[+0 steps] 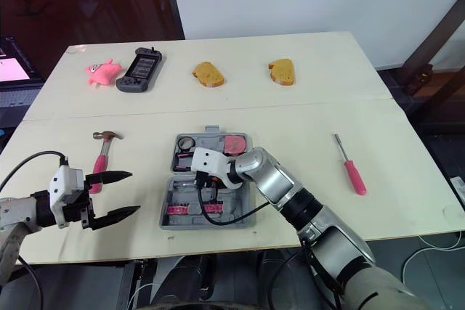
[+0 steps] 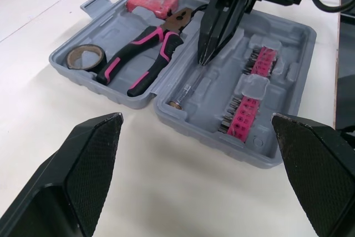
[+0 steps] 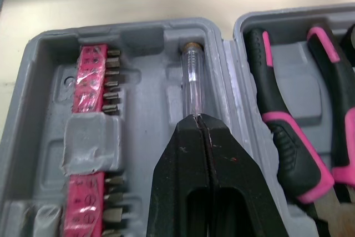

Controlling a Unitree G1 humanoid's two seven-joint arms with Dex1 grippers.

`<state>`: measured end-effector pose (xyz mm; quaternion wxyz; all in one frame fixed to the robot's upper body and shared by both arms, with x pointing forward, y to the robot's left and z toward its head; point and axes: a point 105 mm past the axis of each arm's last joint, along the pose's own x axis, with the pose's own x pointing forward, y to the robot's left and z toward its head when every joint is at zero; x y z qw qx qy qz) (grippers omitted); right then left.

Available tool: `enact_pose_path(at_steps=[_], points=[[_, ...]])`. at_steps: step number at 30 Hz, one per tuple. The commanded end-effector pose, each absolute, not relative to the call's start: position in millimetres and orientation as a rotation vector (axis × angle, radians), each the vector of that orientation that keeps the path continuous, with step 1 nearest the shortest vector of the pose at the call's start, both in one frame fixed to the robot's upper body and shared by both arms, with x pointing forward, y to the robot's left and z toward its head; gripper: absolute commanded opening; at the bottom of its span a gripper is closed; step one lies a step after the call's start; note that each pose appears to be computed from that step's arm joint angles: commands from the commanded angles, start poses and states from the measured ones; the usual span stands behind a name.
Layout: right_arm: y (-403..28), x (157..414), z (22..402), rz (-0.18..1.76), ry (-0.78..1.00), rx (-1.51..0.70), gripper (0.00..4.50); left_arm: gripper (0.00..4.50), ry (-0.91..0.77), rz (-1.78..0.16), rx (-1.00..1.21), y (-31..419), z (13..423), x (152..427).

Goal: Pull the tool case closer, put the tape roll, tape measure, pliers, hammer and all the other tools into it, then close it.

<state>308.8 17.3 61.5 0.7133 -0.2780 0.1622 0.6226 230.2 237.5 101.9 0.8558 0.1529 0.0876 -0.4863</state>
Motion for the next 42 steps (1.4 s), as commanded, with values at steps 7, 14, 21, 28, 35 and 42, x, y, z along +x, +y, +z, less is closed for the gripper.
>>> enact_pose_path(at_steps=[7, 14, 21, 28, 35, 42], points=[[10.6, 316.5, 45.6, 1.349, 0.391, -0.642, 0.04, 4.5, 0.151, -1.012, 0.361, 241.2, 114.7, 231.2], [16.4, 313.4, 55.7, 1.378, 0.327, -0.558, 0.04, 4.5, 0.144, -1.012, 0.359, 241.7, 116.4, 231.9], [8.0, 320.7, 125.6, 1.378, 0.124, -0.38, 0.58, 4.5, 0.123, -1.013, 0.327, 241.3, 119.9, 233.7], [-58.9, 322.4, 150.8, 1.217, 0.039, -0.441, 4.02, 4.5, 0.122, -0.948, 0.285, 262.2, 128.7, 235.6], [-150.6, 310.6, 132.3, 0.894, 0.101, -0.353, 4.47, 4.5, 0.11, -0.743, 0.243, 307.0, 134.6, 228.0], [-243.7, 283.3, 133.9, 0.753, 0.123, -0.268, 4.47, 4.5, 0.142, -0.468, 0.216, 368.0, 125.1, 205.1]])
